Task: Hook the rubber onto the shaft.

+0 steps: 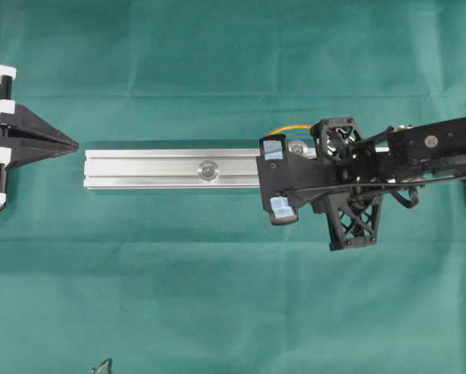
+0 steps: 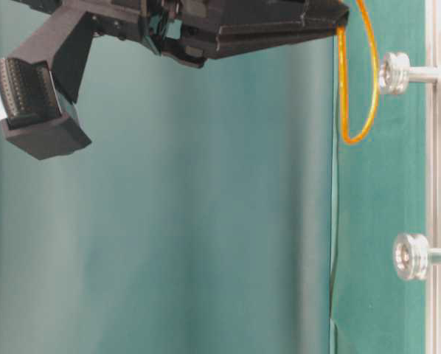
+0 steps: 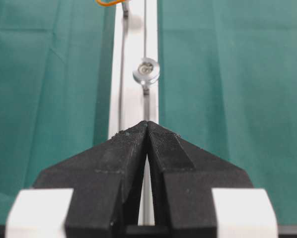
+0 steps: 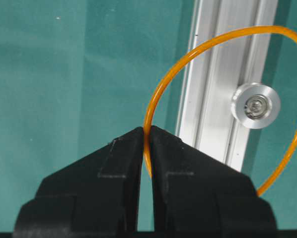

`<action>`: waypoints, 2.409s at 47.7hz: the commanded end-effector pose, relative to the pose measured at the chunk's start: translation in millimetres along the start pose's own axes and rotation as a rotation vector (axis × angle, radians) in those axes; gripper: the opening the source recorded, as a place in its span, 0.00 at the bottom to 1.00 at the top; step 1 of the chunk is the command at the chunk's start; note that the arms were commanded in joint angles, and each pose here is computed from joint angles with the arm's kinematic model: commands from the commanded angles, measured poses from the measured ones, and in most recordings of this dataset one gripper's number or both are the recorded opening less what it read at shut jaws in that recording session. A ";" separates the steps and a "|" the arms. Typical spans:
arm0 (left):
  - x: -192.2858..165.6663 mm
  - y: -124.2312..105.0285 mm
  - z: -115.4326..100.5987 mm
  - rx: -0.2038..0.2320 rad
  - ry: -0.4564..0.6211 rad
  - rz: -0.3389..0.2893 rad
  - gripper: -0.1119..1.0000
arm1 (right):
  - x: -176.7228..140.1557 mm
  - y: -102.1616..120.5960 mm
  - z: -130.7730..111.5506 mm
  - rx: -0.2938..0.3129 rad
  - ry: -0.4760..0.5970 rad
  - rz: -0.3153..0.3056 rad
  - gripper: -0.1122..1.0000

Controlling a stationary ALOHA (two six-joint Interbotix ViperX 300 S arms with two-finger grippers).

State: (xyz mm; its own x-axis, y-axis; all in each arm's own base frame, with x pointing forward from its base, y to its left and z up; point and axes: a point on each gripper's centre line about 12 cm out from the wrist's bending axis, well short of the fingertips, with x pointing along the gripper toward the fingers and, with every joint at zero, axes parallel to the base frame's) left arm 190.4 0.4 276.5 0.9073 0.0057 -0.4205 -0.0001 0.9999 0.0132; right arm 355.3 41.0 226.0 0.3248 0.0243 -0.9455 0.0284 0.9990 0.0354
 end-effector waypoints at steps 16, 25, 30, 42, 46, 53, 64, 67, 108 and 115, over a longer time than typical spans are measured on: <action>-1.1 -0.1 10.3 0.003 -0.022 0.000 0.10 | -10.5 16.1 6.1 -0.036 -0.038 0.021 0.17; -0.9 -0.1 9.7 0.002 -0.020 0.000 0.10 | -11.1 22.2 5.3 -0.052 -0.038 0.028 0.17; -0.9 -0.1 9.5 0.002 -0.018 0.000 0.10 | -11.2 24.4 4.9 -0.057 -0.038 0.030 0.17; -1.1 -0.1 10.3 0.002 -0.022 0.000 0.10 | -11.6 35.9 2.2 -0.085 -0.037 0.042 0.17; -1.1 -0.1 10.3 0.000 -0.022 -0.001 0.10 | -11.8 39.5 1.3 -0.091 -0.035 0.049 0.17; -0.9 -0.1 9.5 0.002 -0.018 0.000 0.10 | -12.1 45.8 -0.3 -0.100 -0.033 0.061 0.17; -1.1 -0.1 10.3 0.002 -0.022 0.000 0.10 | -12.0 54.1 -2.3 -0.116 -0.032 0.075 0.17; -0.9 -0.1 9.5 0.002 -0.018 0.000 0.10 | -12.0 54.1 -2.3 -0.116 -0.032 0.075 0.17; -0.9 -0.1 9.5 0.002 -0.018 -0.001 0.10 | -8.4 56.4 7.9 0.426 -0.084 0.117 0.17; -1.3 -0.1 9.9 0.003 -0.022 0.000 0.10 | -8.6 56.8 9.3 0.518 -0.090 0.128 0.17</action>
State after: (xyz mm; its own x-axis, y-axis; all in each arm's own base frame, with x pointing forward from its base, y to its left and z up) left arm 190.4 0.4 276.5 0.9073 0.0057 -0.4205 -0.0001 0.9999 0.0132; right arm 358.2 94.0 226.1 0.3917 0.1038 -0.9142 0.4380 0.8528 0.2845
